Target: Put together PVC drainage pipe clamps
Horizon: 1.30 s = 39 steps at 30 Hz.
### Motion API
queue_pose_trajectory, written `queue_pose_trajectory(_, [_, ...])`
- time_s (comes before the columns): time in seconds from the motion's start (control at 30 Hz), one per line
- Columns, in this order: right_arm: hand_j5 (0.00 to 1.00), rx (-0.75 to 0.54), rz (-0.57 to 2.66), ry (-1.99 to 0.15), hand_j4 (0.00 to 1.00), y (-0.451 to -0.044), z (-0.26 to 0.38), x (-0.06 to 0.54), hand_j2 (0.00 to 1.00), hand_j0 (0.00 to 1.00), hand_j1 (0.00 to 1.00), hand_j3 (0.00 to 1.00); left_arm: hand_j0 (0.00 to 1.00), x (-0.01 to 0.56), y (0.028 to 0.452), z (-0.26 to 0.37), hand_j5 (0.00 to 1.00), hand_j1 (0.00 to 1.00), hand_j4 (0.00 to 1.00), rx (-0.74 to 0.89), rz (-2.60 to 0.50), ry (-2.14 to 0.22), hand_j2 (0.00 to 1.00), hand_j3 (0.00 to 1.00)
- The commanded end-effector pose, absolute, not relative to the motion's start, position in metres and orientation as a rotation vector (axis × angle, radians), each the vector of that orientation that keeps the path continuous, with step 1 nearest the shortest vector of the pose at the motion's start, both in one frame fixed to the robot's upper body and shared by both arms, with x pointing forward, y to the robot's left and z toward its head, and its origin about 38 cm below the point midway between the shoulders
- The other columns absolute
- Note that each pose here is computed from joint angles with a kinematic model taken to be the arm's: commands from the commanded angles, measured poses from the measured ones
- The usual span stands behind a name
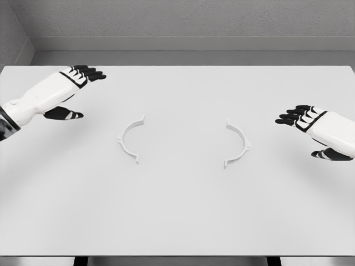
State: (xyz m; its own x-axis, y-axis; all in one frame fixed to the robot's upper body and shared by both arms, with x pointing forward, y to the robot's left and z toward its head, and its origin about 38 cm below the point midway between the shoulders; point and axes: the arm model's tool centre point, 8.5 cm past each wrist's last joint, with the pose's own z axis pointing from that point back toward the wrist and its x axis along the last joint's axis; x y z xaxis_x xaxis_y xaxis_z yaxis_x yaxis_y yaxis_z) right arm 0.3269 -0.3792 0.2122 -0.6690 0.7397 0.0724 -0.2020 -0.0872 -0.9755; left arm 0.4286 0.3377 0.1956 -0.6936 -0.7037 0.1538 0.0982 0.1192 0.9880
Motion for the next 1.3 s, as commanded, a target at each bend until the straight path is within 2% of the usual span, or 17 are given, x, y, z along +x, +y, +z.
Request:
queue_pose_trajectory(0.0, [1.0,-0.595,1.819,-1.535,1.0,-0.379,0.213,0.327,1.0,1.0,1.0,1.0,1.0,0.428,0.339,0.195,1.0,1.0,1.0,0.585,-1.639,-1.773,1.0,1.0])
queue_pose_trajectory(0.13, [1.0,-0.564,1.804,-1.566,1.0,-0.367,0.204,0.328,1.0,1.0,1.0,1.0,1.0,0.425,0.338,0.19,1.0,1.0,1.0,0.572,-1.643,-1.765,1.0,1.0])
queue_pose_trajectory(0.27, [1.0,-0.539,1.843,-1.629,1.0,-0.322,0.193,0.364,1.0,1.0,1.0,1.0,1.0,0.42,0.337,0.175,1.0,1.0,1.0,0.543,-1.646,-1.739,1.0,1.0])
queue_pose_trajectory(0.37, [1.0,-0.507,1.848,-1.61,1.0,-0.308,0.177,0.386,1.0,1.0,1.0,1.0,1.0,0.42,0.335,0.174,1.0,1.0,1.0,0.538,-1.648,-1.741,1.0,1.0])
queue_pose_trajectory(0.53, [1.0,-0.453,1.867,-1.533,1.0,-0.304,0.157,0.401,1.0,1.0,1.0,1.0,1.0,0.417,0.325,0.161,1.0,1.0,1.0,0.492,-1.671,-1.726,1.0,1.0])
queue_pose_trajectory(0.9, [1.0,-0.417,1.882,-1.533,1.0,-0.294,0.149,0.398,1.0,1.0,1.0,1.0,1.0,0.421,0.299,0.137,1.0,1.0,1.0,0.425,-1.637,-1.74,1.0,1.0])
queue_pose_trajectory(1.27, [1.0,-0.398,1.864,-1.522,1.0,-0.292,0.141,0.404,1.0,1.0,1.0,1.0,1.0,0.427,0.302,0.129,1.0,1.0,1.0,0.426,-1.612,-1.717,1.0,1.0])
